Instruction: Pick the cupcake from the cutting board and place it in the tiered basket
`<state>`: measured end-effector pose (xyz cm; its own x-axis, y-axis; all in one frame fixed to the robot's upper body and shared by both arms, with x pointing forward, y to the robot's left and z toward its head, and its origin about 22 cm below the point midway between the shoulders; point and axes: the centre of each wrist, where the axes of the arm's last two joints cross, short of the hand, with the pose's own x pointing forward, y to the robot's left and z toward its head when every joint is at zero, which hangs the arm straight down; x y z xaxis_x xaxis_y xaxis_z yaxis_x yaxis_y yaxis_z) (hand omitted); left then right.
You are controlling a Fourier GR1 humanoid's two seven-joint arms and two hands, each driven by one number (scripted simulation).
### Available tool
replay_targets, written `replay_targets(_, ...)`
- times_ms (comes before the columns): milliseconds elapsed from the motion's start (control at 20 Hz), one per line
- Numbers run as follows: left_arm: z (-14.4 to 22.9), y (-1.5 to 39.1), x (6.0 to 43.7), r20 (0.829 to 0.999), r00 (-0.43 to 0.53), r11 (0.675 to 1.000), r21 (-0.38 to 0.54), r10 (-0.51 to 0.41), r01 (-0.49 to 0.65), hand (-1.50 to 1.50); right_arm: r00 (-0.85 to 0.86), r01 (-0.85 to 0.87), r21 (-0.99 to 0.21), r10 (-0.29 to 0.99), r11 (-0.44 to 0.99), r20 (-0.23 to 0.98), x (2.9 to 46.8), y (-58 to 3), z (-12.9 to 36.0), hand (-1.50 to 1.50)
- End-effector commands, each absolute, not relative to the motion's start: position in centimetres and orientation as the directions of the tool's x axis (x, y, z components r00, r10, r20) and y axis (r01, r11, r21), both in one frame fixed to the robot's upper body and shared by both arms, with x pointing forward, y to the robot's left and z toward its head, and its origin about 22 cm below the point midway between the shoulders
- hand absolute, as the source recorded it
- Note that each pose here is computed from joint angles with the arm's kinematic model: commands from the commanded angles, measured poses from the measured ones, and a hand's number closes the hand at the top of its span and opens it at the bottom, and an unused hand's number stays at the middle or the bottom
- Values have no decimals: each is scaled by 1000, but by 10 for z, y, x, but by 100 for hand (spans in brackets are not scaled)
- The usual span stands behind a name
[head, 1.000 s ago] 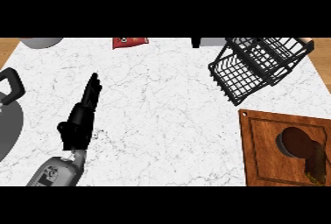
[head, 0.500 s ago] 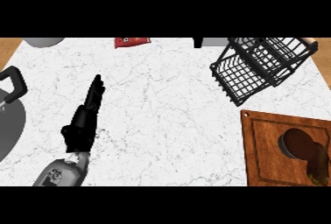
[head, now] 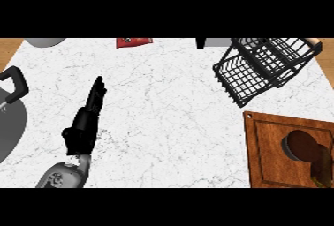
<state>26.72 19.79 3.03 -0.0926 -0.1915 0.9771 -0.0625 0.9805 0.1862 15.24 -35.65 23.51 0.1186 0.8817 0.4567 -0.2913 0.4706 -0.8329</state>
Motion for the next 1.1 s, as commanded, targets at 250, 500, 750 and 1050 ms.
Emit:
replay_targets(250, 33, 199, 274, 976, -92, 979, 192, -197, -64, 0, 189, -334, -853, 916, 400, 355, 157, -347, 214, -150)
replay_targets(500, 32, 209, 281, 976, -98, 979, 189, -196, -73, 0, 186, -336, -874, 934, 351, 304, 155, -351, 216, -150)
replay_targets(750, 28, 184, 273, 976, -96, 979, 189, -195, -71, 0, 173, -373, -878, 952, 301, 253, 168, -360, 207, -150)
replay_targets(1050, 31, 199, 268, 978, -84, 981, 185, -190, -59, 0, 60, -370, -912, 984, 176, 166, 171, -343, 198, -150)
